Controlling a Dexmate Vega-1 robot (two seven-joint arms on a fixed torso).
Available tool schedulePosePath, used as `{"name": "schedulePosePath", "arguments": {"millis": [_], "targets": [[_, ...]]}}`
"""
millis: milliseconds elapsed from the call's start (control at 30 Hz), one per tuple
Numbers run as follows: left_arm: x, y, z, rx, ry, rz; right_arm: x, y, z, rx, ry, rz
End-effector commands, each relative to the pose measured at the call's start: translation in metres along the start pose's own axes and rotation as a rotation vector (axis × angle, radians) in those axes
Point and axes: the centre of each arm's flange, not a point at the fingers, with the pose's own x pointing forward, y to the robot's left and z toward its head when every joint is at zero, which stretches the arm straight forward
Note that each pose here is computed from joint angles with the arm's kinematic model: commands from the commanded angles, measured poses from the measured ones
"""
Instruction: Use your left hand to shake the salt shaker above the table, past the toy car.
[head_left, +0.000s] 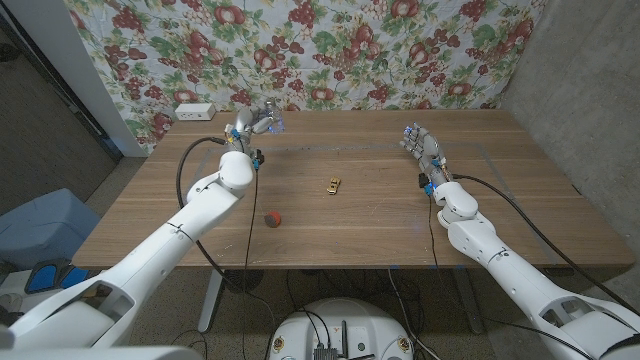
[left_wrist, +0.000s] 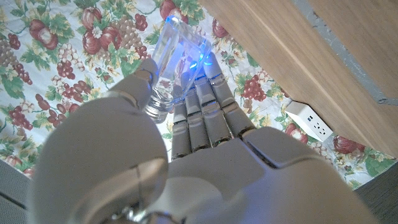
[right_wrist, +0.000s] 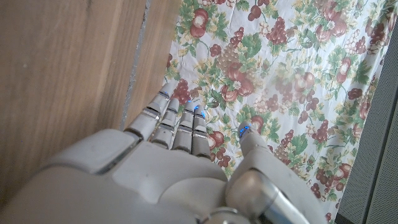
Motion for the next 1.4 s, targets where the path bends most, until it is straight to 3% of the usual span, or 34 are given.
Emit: {"name": "schedulePosePath", "arguments": {"millis": [33,433,800,1000,1400], "targets": [[-0.010,0.002,0.002,-0.085,-0.156,0.130,-0.002,0.000,-0.001,-0.001,0.001,-0.004],[-0.017,-0.001,0.002,-0.118,-0.220,0.204,-0.004,-0.002,0.000,-0.005,0.000,-0.010],[-0.020,-0.001,0.004,-0.108,-0.207,0.203,-0.003,-0.002,-0.001,0.000,0.004,0.001],[-0.018,0.000,0.007,-0.081,-0.145,0.157,-0.004,-0.003,0.002,-0.004,-0.004,0.001],[-0.008,-0.001,0.011,0.036,0.043,-0.012,-0.007,-0.005,0.003,-0.001,-0.005,-0.002]]}}
